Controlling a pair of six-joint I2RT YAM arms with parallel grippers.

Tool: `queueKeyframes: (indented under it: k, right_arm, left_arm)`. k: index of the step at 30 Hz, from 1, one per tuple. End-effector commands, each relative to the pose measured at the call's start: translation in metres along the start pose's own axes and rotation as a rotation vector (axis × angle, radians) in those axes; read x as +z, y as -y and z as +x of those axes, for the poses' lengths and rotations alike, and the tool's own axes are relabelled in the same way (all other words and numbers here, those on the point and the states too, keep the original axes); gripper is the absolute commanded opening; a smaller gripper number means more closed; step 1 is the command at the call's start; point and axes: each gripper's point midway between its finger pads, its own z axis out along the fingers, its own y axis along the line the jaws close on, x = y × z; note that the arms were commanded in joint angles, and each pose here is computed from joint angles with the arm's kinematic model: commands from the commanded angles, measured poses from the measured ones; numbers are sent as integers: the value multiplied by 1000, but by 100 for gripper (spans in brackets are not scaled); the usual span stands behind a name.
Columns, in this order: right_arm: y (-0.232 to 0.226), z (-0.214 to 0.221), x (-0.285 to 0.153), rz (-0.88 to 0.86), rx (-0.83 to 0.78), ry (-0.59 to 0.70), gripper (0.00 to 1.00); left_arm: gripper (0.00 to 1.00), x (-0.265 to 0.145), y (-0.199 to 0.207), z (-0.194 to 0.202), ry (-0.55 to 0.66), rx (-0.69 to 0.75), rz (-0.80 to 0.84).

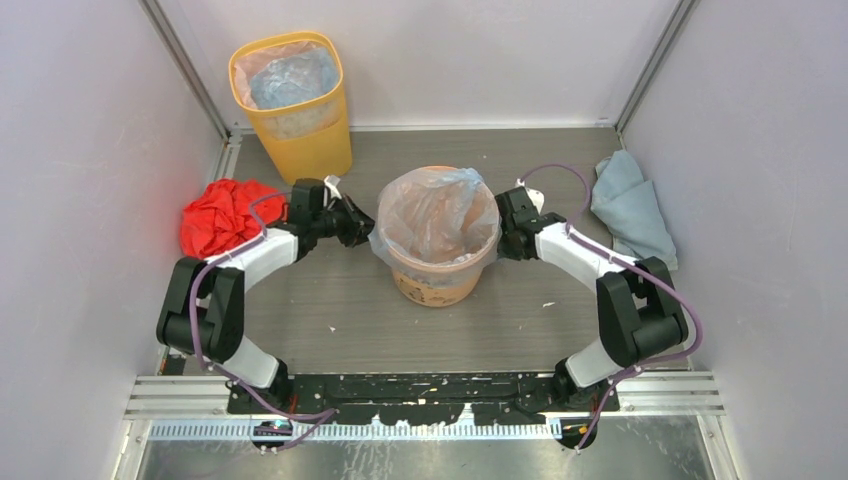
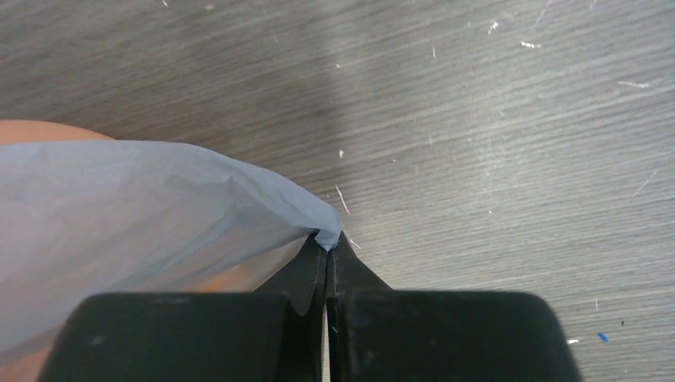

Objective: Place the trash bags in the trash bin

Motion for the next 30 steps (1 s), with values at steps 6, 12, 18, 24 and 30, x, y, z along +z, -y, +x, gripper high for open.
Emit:
queueKeyframes:
  k: [6, 12, 18, 24, 30]
  right_arm:
    - [18, 0, -16, 34, -8, 40, 1]
    - [13, -11, -20, 26, -11, 57, 1]
    - [10, -13, -14, 31, -16, 51, 1]
    - [17, -1, -5, 48, -14, 30, 1]
    - [24, 8, -1, 73, -9, 19, 1]
  left_arm:
    - [0, 25, -42, 1, -14, -20, -71]
    - [0, 28, -76, 23, -45, -50, -115]
    - [0, 26, -91, 36, -63, -58, -134]
    - [0, 23, -101, 47, -76, -64, -141]
    - [0, 16, -105, 55, -77, -64, -139]
